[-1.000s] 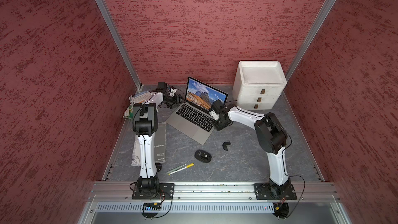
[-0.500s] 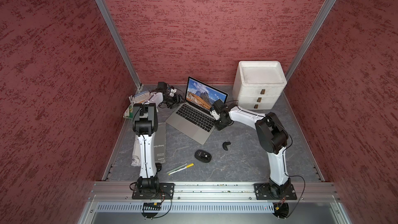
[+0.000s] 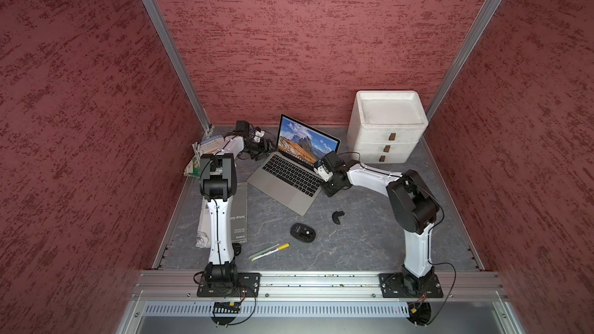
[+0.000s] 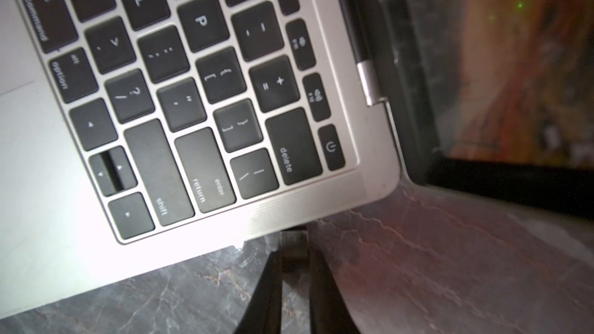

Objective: Insert the wireless mouse receiver into the laptop
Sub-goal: Insert the USB plug into the USB port.

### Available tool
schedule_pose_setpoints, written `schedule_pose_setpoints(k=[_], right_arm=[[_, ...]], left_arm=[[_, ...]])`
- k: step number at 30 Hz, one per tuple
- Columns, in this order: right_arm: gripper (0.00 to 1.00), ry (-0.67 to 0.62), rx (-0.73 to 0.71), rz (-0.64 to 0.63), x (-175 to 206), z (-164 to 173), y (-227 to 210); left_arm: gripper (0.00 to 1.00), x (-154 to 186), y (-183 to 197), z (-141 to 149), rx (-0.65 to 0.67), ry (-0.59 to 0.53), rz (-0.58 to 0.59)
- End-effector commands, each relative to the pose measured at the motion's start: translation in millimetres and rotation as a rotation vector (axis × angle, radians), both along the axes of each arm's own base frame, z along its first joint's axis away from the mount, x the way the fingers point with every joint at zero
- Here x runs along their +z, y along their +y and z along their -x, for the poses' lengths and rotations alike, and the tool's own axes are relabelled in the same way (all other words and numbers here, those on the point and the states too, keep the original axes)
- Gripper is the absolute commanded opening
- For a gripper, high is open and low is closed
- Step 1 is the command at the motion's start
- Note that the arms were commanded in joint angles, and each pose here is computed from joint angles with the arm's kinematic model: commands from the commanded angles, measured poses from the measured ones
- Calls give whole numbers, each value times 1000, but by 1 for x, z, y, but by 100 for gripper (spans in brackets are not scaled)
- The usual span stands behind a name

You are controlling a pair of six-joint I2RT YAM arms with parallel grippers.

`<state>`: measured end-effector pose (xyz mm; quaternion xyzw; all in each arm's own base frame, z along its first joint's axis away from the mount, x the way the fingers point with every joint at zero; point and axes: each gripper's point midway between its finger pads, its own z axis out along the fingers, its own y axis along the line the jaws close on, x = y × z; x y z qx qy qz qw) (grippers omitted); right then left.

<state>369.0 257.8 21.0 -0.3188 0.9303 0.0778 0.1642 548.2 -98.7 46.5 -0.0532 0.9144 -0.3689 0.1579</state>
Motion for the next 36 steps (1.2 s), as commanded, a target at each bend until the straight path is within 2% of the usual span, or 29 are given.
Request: schedule_pose_setpoints(k=[1,13,36], right_arm=[[0,-30,-2,-15,2,-6,-2],[0,-79,10,-78,10,-7,4],[0,-123,30,-106,13,-8,6]], left_arm=[[73,-10,-13,8,-34,49,47],[73,-9,-11,8,-36,60,62],[73,-10,-10,9,-39,70,71]])
